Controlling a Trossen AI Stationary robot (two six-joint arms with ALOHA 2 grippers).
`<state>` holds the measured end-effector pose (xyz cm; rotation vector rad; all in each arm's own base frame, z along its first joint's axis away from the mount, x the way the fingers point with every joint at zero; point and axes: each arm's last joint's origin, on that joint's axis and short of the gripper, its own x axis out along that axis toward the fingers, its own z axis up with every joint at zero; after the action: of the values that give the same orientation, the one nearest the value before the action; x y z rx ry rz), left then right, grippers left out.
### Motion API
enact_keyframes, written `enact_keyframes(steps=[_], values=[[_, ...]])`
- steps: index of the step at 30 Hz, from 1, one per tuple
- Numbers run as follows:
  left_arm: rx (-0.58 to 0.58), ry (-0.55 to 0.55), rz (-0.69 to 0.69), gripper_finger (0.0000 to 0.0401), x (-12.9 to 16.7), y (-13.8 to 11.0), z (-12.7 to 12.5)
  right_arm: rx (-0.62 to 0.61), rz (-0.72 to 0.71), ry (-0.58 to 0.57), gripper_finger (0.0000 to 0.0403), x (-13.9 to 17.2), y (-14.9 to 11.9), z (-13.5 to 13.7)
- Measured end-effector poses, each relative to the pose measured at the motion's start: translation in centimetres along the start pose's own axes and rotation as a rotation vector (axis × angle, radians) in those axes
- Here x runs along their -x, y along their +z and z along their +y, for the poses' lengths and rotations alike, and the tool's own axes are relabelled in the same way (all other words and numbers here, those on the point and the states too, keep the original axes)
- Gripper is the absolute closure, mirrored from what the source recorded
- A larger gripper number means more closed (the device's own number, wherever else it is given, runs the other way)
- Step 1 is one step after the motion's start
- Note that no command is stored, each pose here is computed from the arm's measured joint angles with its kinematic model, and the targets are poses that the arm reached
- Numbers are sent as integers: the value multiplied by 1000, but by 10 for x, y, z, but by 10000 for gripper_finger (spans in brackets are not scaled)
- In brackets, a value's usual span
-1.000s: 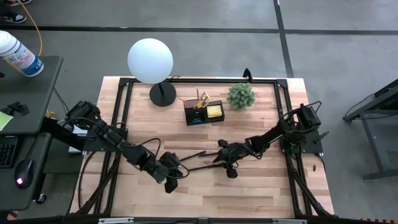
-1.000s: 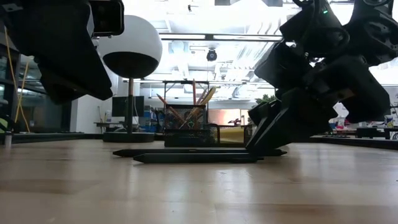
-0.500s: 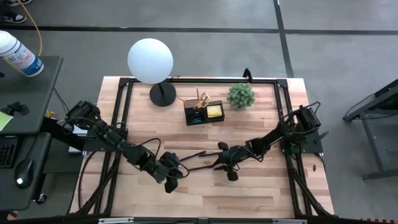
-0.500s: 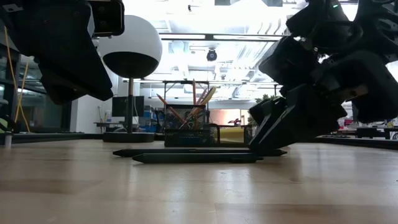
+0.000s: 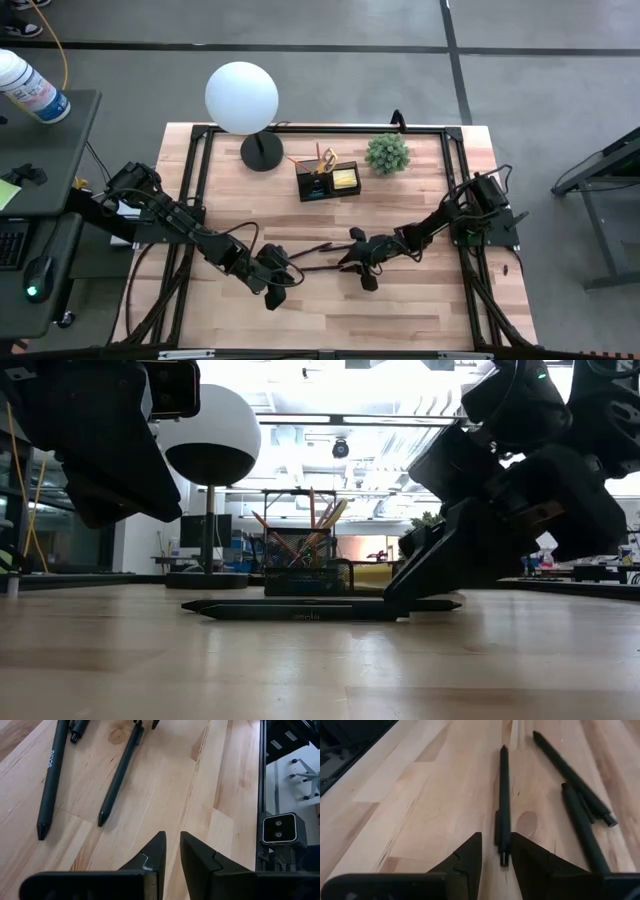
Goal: Pick and place office supplies into organizer
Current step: Put the bottom pen into the desk organizer
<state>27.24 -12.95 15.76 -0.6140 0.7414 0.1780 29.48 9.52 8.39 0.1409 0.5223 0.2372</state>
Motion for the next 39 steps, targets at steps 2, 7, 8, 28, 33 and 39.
enact_keyframes(steps=[2, 7, 8, 28, 33, 39], values=[[0, 0, 0, 355, 0, 0, 0, 2, -6, -19, 304, 0, 1, 0], [-1, 3, 2, 355, 0, 0, 0, 42, 12, -49, 304, 0, -1, -2], [-1, 3, 2, 355, 0, 0, 0, 50, 14, -37, 304, 0, -2, -1], [-7, 4, 4, 355, 0, 0, 0, 36, -10, -60, 304, 1, -3, 13], [-8, 4, 4, 355, 0, 0, 0, -3, -5, -60, 304, 1, -4, 14], [-14, 18, -17, 355, 0, 0, 1, -21, -15, -87, 304, 2, -6, 22]])
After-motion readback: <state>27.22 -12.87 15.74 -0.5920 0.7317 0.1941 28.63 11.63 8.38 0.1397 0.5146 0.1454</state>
